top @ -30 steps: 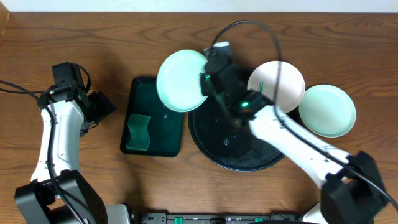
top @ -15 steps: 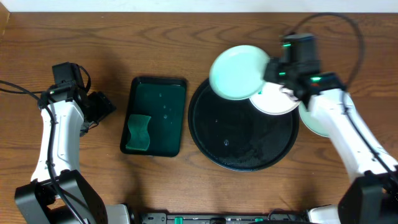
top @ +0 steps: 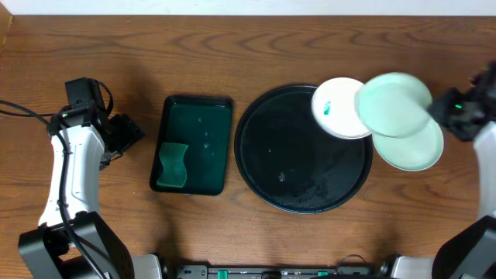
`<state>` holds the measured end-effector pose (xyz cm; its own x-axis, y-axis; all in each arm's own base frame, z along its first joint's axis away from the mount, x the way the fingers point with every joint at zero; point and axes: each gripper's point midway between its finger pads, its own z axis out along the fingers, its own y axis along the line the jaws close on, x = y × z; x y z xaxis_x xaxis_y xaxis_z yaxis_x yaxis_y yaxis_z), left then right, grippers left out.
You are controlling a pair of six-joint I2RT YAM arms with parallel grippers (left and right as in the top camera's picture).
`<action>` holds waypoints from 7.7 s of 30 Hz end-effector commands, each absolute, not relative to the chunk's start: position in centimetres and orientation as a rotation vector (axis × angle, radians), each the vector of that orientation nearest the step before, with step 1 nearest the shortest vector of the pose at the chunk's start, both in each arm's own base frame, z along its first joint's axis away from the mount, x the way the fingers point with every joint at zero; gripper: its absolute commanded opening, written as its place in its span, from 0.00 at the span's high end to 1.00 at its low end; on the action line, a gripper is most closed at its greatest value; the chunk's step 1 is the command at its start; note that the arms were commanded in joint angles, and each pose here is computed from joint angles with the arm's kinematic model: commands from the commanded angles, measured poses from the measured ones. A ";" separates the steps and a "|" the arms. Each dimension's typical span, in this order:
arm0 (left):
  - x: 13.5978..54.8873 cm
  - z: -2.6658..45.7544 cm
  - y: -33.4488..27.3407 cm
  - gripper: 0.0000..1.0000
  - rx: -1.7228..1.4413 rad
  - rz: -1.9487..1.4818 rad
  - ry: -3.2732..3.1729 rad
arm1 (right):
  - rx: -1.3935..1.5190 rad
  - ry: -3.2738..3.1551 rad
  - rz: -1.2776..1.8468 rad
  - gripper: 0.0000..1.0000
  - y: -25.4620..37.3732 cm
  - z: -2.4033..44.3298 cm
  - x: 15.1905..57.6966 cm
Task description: Clean dirty plates on tray and stack at the side
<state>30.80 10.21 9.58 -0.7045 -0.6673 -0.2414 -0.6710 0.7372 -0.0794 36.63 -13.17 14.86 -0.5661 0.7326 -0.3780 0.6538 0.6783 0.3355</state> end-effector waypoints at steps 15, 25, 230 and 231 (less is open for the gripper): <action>31.1 10.4 10.5 0.19 -1.060 0.027 2.658 | 1.090 2.410 0.194 0.98 -16.3 15.2 34.0; 31.1 10.4 10.6 0.19 -1.061 0.027 2.658 | 0.464 2.551 0.224 0.61 -7.8 15.9 37.9; 31.1 10.4 10.5 0.19 -1.060 0.026 2.658 | -0.206 3.039 -0.136 0.99 -4.4 2.4 36.9; 31.1 10.4 10.6 0.19 -1.060 0.027 2.658 | -0.183 3.063 -0.129 0.99 -4.2 2.3 36.4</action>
